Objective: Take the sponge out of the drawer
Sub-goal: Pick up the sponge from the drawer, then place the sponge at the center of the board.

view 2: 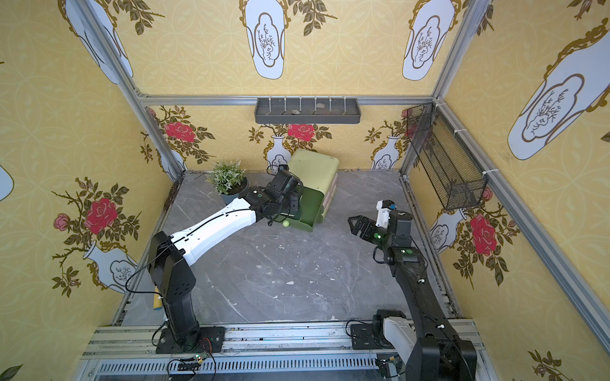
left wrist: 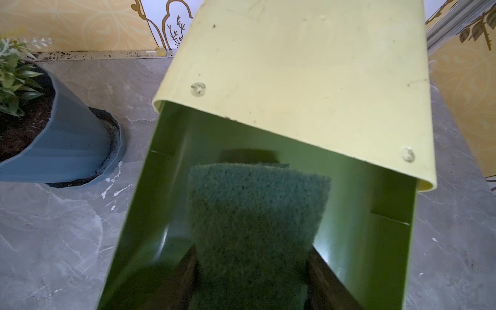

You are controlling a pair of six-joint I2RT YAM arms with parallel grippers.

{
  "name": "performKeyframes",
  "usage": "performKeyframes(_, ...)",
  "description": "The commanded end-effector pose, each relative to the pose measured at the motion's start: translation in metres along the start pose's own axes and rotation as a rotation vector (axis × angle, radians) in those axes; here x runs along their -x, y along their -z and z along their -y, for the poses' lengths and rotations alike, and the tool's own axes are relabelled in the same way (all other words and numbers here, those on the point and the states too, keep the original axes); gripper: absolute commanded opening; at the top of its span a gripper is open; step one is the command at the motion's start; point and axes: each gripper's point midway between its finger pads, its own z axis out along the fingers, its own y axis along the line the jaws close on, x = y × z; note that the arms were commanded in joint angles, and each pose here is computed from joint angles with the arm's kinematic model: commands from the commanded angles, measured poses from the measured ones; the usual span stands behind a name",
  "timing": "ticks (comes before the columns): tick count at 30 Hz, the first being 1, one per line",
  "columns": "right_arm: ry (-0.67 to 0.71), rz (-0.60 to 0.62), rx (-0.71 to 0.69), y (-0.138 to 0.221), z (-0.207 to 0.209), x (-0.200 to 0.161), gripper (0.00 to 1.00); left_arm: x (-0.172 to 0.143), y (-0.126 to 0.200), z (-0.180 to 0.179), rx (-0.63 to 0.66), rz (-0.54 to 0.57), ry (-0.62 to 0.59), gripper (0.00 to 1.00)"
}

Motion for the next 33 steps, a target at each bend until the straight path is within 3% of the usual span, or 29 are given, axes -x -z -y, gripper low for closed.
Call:
performKeyframes(1, 0.016, 0.008, 0.008, 0.000, -0.002, 0.002, 0.98, 0.001, 0.005, -0.001, -0.012, 0.012, 0.001, 0.55)
performKeyframes(16, 0.017, 0.007, 0.015, 0.000, -0.003, 0.003, 0.98, -0.006, 0.054, -0.034, 0.010, 0.071, -0.007, 0.55)
performKeyframes(33, 0.015, 0.000, 0.015, -0.002, -0.003, 0.001, 0.97, -0.080, 0.070, -0.101, 0.086, 0.015, -0.006, 0.55)
